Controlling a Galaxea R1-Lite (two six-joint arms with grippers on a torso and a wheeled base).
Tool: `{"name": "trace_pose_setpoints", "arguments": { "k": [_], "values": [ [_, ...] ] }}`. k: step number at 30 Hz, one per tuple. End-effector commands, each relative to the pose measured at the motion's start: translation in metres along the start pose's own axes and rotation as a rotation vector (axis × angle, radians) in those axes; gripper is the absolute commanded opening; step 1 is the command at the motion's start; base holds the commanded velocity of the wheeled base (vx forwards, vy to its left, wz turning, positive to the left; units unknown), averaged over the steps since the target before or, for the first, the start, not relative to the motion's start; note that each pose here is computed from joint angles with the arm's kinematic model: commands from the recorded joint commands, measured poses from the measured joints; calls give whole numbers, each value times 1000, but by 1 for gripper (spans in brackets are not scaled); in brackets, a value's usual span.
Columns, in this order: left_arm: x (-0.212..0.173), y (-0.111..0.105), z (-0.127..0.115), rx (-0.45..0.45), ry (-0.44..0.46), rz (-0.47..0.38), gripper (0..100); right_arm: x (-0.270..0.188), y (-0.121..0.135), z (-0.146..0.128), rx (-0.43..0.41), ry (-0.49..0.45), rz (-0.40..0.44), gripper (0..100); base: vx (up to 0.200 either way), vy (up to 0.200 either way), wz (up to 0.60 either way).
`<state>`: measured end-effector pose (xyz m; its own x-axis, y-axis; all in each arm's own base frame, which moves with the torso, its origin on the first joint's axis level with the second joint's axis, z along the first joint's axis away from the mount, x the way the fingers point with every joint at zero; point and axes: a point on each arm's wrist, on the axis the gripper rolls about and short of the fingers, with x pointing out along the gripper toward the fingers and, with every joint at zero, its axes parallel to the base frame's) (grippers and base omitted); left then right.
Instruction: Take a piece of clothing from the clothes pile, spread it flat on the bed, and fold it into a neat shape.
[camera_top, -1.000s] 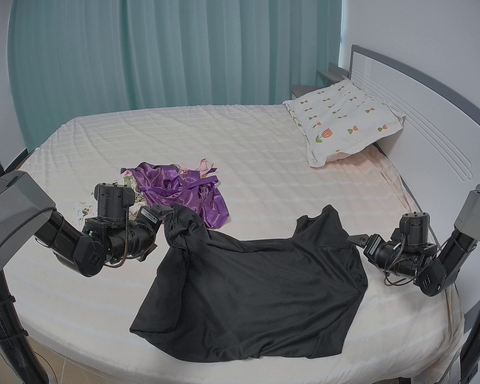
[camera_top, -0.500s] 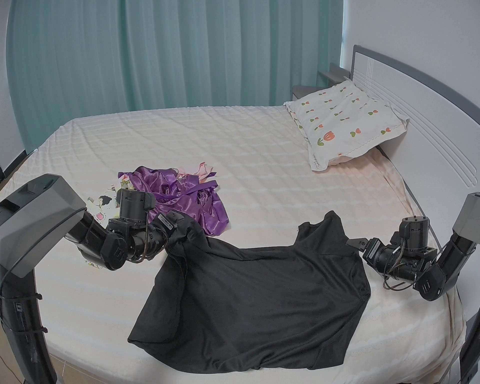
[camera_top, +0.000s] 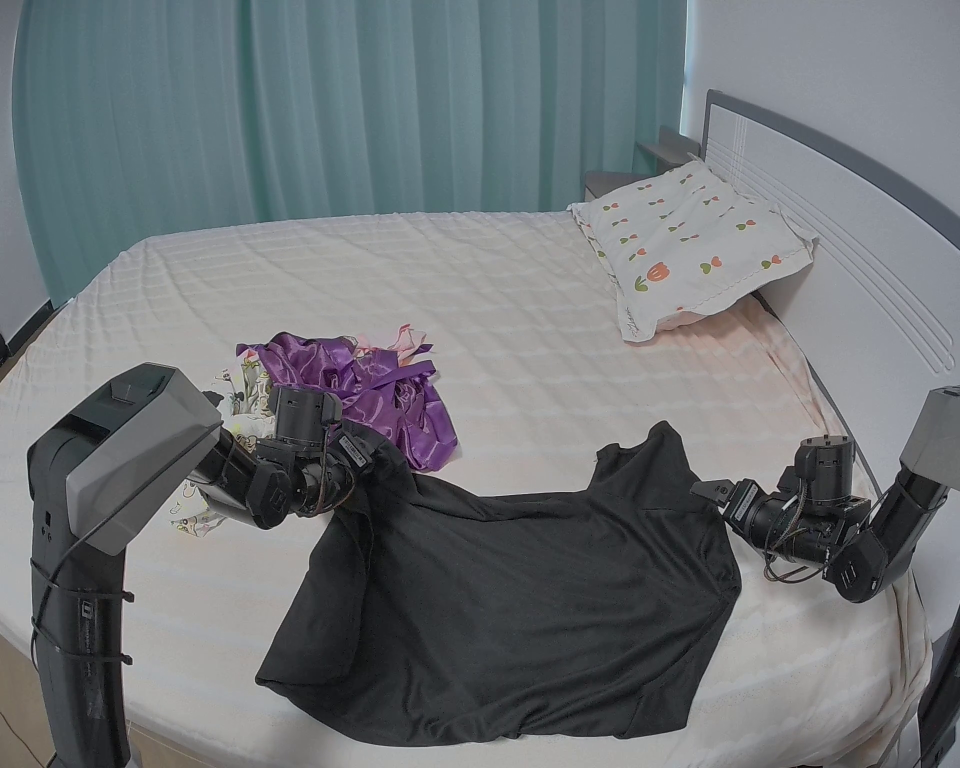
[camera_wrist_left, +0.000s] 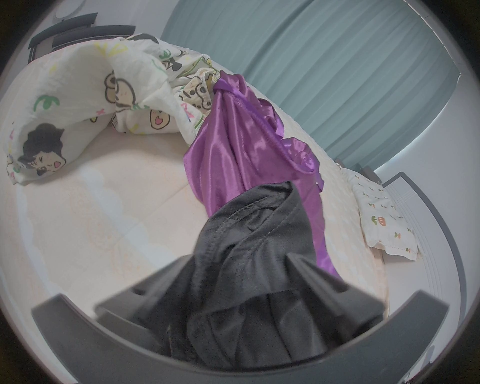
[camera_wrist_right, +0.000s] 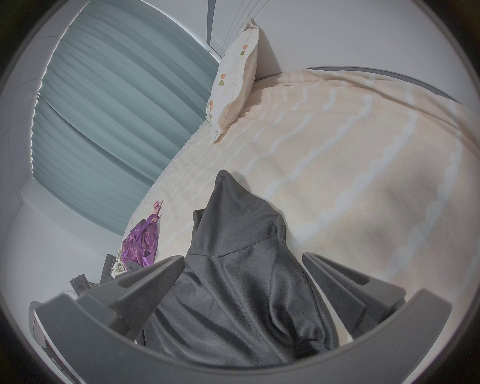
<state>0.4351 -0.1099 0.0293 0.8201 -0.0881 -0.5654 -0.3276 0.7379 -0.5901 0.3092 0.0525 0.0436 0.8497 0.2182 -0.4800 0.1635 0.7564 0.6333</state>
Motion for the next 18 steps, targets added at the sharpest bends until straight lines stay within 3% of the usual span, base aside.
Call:
{"name": "trace_pose_setpoints", "arguments": {
  "k": [1,10,11,18],
  "values": [
    [17,2,2,-8,-23,14,0,9,-2,1,-1,0,-1,100,0,0,0],
    [17,12,21,-36,-100,74,0,67,3,18,-44,12,-10,100,0,0,0],
    [13,15,28,-45,-114,84,0,90,3,26,-48,7,-15,100,0,0,0],
    [5,22,29,-49,-100,113,0,154,0,31,-72,-11,8,100,0,0,0]
  ]
}}
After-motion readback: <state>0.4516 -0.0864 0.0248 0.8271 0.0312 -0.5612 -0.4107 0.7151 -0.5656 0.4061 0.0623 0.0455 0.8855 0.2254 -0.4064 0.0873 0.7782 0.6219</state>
